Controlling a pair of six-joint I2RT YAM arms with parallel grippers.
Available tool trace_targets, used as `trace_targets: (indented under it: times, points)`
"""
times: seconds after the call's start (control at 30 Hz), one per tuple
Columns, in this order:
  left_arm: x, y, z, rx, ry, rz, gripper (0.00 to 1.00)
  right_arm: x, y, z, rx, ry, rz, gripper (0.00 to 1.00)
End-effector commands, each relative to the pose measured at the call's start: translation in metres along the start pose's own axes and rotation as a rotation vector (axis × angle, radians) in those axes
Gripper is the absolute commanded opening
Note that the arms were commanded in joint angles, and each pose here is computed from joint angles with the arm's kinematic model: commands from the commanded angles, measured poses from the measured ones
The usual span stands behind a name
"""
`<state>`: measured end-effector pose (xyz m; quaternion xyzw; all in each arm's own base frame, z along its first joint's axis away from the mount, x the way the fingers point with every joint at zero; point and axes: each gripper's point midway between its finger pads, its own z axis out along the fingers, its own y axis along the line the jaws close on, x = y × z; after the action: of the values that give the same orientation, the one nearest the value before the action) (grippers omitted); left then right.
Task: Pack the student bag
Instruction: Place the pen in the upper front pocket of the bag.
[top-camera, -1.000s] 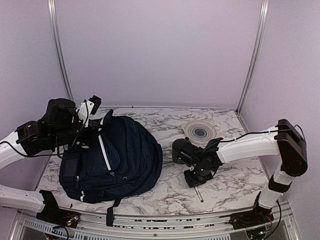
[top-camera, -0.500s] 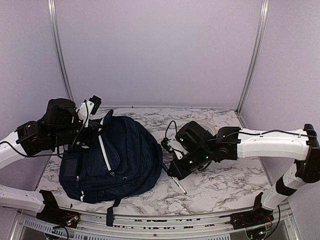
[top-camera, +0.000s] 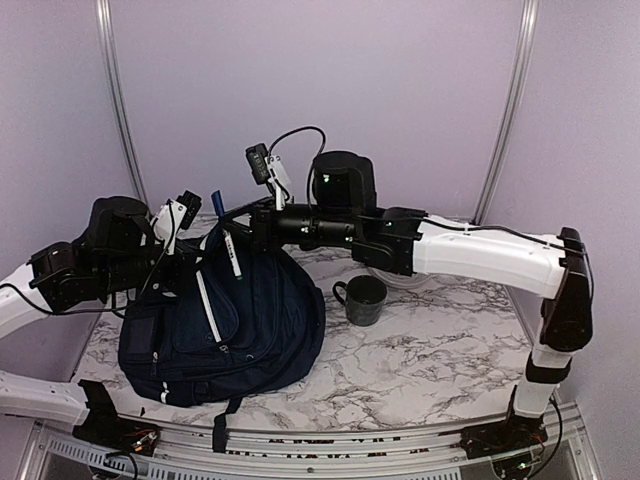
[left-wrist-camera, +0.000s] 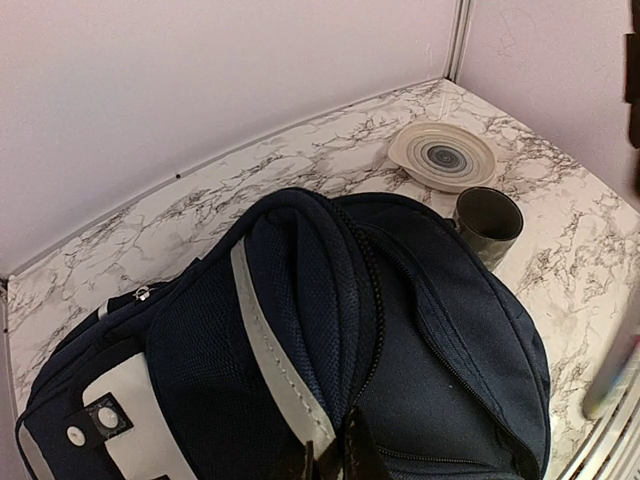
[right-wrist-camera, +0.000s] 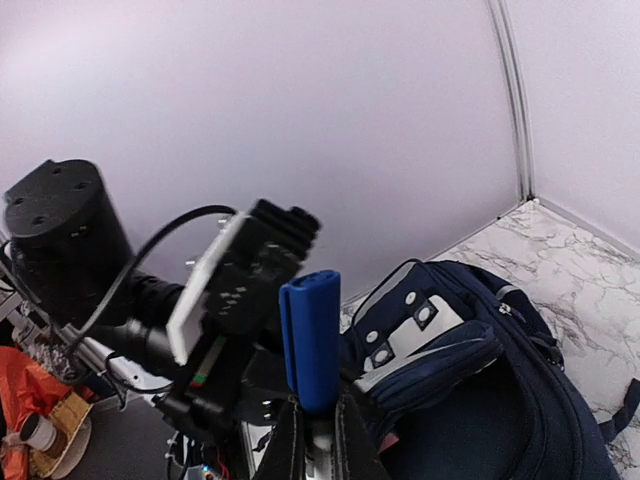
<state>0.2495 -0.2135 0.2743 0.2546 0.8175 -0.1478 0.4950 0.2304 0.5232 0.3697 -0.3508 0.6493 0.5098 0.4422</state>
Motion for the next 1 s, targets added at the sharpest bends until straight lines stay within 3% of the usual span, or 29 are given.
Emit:
trace_targets:
  times: [0.0,0.27,0.43,0.73,0.87,0.97]
  points:
    - [-0.05,0.003,-0.026,0.006,-0.166,-0.012,0.0,-0.007,-0.042,0.024,0.102,-0.094,0.047,0.0]
    - [-0.062,0.001,-0.027,0.021,-0.209,-0.028,0.0,0.068,-0.07,0.043,0.19,0.027,0.179,0.0]
    - [-0.07,-0.001,-0.027,0.027,-0.229,-0.031,0.0,0.115,-0.058,0.052,0.174,0.141,0.198,0.0]
    - [-0.068,0.003,-0.024,0.002,-0.223,-0.032,0.0,0.142,-0.041,0.054,0.101,0.295,0.22,0.01]
    - [-0.066,0.007,-0.022,-0.019,-0.217,-0.04,0.0,0.131,-0.042,0.048,0.142,0.327,0.172,0.28]
    - [-0.063,0.011,-0.017,-0.046,-0.204,-0.038,0.0,0.111,-0.044,0.033,0.2,0.308,0.101,0.38]
